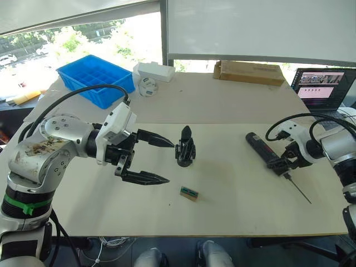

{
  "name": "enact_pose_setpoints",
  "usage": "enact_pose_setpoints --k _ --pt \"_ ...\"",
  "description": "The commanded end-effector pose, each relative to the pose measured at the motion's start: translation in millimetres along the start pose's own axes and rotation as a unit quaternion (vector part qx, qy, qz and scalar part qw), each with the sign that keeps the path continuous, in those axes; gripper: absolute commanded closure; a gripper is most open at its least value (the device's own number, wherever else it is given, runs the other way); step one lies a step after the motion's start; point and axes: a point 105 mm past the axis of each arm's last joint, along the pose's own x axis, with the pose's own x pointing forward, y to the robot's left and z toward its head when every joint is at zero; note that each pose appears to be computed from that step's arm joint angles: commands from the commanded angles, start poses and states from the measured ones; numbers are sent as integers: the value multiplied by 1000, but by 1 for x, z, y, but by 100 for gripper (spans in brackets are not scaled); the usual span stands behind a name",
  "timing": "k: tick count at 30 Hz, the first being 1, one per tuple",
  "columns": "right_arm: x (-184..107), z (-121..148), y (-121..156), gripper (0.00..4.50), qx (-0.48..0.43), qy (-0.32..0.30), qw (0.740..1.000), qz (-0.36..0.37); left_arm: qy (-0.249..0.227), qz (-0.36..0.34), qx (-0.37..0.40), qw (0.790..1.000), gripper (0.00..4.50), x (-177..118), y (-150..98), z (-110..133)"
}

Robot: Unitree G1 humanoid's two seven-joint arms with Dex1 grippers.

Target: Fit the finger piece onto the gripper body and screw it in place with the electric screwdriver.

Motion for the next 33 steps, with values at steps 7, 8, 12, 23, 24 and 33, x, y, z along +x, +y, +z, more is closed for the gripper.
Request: enact_pose_setpoints --k 7,8,12,23,24,33 --pt "-17 34 9 257 -173 -51 983 24 18 -2 26 999 0 -1 -2 0" --pt "-24 40 23 257 -213 -53 974 61 24 -11 23 999 0 -1 -4 -3" --pt "-29 25 45 257 -348 1 931 111 39 -38 32 998 0 1 -13 -10" --pt "-14 -2 32 49 -385 56 918 74 36 -50 45 997 0 3 -13 -12" --pt "-14 -2 32 22 -384 62 918 73 36 -51 45 997 0 3 -13 -13" --pt "1 5 42 1 -359 78 927 82 44 -62 56 996 0 11 -16 -19"
